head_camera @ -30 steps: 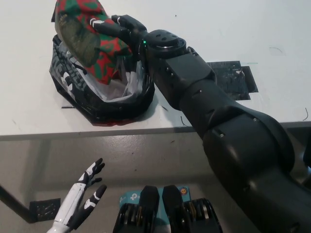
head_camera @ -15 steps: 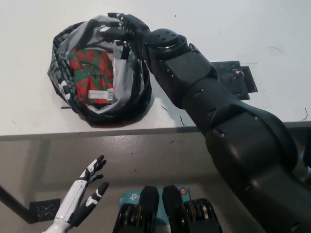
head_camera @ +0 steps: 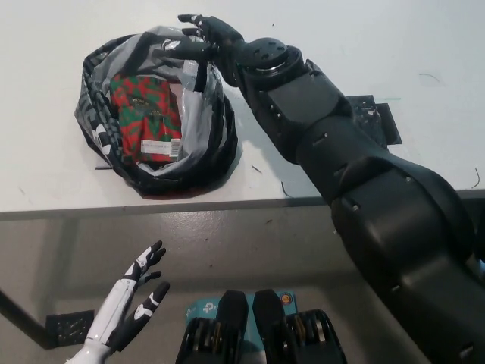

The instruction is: The robot uses its right hand to pick up a bag of coffee beans and puts it in the black plastic bag, then the robot grabs the top of the bag and lifts it.

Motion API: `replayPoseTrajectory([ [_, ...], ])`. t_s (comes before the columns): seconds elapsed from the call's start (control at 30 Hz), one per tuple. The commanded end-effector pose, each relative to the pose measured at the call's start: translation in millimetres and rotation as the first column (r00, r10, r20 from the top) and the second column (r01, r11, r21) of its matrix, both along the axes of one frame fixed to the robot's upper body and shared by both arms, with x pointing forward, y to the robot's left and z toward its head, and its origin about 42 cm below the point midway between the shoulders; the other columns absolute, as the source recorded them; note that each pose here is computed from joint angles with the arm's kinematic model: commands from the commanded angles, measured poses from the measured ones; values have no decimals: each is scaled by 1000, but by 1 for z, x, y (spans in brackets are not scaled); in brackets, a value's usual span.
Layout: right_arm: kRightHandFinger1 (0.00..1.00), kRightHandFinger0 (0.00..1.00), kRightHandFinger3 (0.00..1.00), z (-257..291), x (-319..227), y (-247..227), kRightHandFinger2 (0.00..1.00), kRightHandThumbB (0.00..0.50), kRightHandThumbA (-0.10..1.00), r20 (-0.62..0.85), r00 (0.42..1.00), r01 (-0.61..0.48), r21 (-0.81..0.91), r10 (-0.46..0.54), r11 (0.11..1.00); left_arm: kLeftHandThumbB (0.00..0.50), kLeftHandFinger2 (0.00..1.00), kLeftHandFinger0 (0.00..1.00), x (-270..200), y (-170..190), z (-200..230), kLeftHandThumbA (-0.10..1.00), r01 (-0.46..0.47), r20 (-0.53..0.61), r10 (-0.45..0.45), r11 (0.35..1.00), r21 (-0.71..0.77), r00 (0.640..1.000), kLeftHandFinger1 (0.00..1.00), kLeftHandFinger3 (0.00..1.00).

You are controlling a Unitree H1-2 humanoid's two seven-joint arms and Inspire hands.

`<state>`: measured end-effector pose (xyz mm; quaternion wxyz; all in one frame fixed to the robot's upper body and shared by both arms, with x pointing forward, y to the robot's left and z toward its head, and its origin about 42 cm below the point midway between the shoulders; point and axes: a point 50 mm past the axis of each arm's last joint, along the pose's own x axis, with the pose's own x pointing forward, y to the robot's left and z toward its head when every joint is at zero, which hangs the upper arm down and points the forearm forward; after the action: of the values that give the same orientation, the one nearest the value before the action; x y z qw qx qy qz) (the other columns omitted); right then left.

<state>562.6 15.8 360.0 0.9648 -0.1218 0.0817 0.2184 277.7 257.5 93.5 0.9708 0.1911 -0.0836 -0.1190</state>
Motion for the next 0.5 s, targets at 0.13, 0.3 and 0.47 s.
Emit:
replayPoseTrajectory([
  [0.13,1000,1000,1000,63,2,7,1000,359,787,345,938,71,-275,29,959,217,1000,916,3,3,9,895,30,29,-30,1000,1,999,1000,1000],
  [0.3,1000,1000,1000,52,1,8,1000,416,837,386,922,109,-366,44,924,220,1000,935,1,1,8,902,33,20,-33,999,-4,999,1000,1000],
  [0.47,1000,1000,1000,46,-1,12,1000,436,882,420,907,133,-385,45,913,216,1000,937,2,2,7,905,34,20,-34,999,-3,999,1000,1000],
])
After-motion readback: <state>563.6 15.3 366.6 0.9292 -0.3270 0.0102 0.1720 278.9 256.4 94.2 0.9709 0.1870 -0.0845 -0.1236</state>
